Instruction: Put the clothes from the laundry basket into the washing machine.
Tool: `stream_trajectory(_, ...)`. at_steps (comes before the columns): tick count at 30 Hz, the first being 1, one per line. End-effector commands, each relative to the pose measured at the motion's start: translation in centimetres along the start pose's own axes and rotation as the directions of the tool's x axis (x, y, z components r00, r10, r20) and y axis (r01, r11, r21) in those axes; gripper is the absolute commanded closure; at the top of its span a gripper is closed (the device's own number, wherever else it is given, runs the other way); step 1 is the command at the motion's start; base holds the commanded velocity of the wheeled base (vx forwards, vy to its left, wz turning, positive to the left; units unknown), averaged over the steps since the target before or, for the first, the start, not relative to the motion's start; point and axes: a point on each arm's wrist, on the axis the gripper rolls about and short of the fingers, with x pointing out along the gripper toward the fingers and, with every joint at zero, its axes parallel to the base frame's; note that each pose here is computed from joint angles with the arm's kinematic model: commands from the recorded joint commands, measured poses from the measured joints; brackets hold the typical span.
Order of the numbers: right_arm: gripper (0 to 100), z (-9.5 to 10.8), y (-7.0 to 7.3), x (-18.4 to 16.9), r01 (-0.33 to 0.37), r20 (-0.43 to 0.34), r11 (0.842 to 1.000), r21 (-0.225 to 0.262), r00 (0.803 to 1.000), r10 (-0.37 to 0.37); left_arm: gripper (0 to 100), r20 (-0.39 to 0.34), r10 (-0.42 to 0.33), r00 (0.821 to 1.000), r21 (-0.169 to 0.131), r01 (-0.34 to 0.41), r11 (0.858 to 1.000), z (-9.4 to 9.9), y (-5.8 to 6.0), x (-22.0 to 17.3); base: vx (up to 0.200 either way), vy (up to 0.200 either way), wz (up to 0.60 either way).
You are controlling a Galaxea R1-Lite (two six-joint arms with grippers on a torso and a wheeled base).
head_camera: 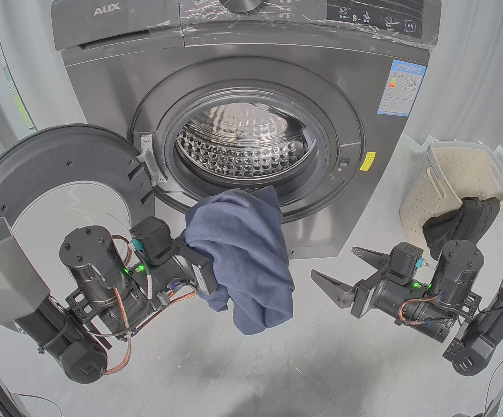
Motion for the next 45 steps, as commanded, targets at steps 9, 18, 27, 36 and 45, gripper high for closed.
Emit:
stream_trajectory(9,0,-0.2,0.3,0.0,-0.012,-0.008,1.000,0.002,1.000,0.012,100,-0.027,-0.005,1.000,-0.003,0.005,1.000,-0.8,-0.1,0.2,0.200,0.000,0.00)
stream_trajectory(18,0,-1.1,1.2,-1.0,-0.044,-0.059,0.999,-0.002,0.997,0.043,100,-0.032,-0.013,0.999,-0.004,0.013,1.000,-1.0,-0.4,0.3,0.000,0.000,0.00)
stream_trajectory(27,0,-1.3,2.0,-1.3,-0.073,-0.068,0.997,-0.006,0.995,0.073,100,-0.049,0.010,0.999,0.024,-0.009,1.000,-1.9,-1.0,1.0,0.000,0.000,0.00)
stream_trajectory(36,0,-1.2,2.5,-1.4,-0.089,-0.064,0.996,-0.004,0.994,0.089,100,-0.013,-0.058,0.998,0.010,0.058,0.998,-4.2,-0.9,6.1,0.000,0.000,0.00)
stream_trajectory(45,0,-1.1,2.5,-1.7,-0.091,-0.063,0.996,-0.004,0.994,0.090,100,0.065,0.022,0.998,0.017,-0.023,1.000,-6.0,2.6,11.8,0.000,0.000,0.00)
